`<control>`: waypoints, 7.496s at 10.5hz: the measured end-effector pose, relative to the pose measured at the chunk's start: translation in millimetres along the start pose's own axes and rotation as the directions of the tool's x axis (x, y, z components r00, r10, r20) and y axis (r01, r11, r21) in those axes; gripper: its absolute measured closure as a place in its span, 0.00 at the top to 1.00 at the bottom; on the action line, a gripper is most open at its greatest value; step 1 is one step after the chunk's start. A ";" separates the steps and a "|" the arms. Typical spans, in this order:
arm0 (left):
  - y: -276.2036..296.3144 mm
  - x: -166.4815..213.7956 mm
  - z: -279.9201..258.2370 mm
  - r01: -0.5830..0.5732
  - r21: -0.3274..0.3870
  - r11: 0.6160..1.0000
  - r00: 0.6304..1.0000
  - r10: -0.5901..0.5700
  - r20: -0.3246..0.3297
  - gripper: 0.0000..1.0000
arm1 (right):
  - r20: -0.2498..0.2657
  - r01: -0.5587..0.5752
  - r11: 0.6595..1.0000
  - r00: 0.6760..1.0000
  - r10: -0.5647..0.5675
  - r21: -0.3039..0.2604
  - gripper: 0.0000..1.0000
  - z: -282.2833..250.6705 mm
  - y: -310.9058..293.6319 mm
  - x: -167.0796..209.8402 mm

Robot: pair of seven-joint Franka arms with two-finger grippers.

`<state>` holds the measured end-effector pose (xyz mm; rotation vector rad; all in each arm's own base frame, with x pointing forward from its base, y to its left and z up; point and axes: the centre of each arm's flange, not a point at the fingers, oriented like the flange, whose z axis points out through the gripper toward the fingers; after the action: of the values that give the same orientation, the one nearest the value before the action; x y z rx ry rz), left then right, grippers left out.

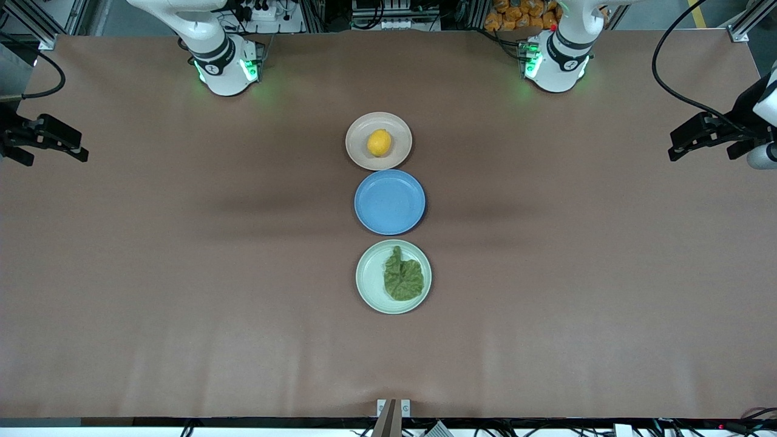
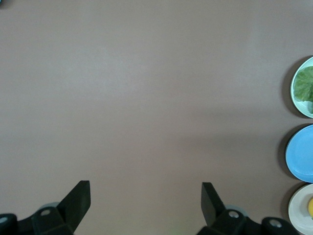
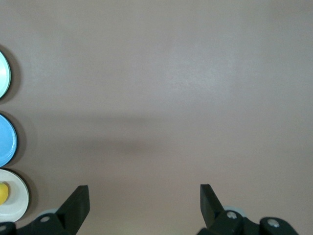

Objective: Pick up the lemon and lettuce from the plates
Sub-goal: 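Raise both grippers from rest and start reaching toward the plates, then move the left gripper over the lettuce while the right gripper nears the lemon, then lower and close the left gripper on the lettuce while the right grasps the lemon, then lift the lettuce with the left gripper while the right gripper lifts the lemon, then lower the lettuce and lemon onto the table and open both grippers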

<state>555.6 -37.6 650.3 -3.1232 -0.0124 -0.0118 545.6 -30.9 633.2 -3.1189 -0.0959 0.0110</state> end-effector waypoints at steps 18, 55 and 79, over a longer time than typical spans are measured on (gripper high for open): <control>301.3 74.3 261.2 -0.401 -0.170 0.900 0.912 0.376 -0.163 1.00 | 0.128 0.044 0.999 0.991 -0.045 0.012 1.00 114.2 -115.0 0.6; 403.1 38.8 463.8 -0.546 -0.066 0.835 0.791 0.488 -0.370 0.04 | 0.150 -0.372 0.928 0.916 0.372 -0.029 0.95 445.0 -529.5 -219.5; 36.8 126.0 373.7 -0.185 -0.073 0.980 0.978 0.191 0.080 0.04 | 0.148 0.068 0.997 0.987 -0.061 -0.044 0.67 398.8 -14.7 50.7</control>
<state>684.7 -66.5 277.0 -3.1722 0.2879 0.1284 592.3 -4.8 234.5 -3.1582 -0.2031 0.2413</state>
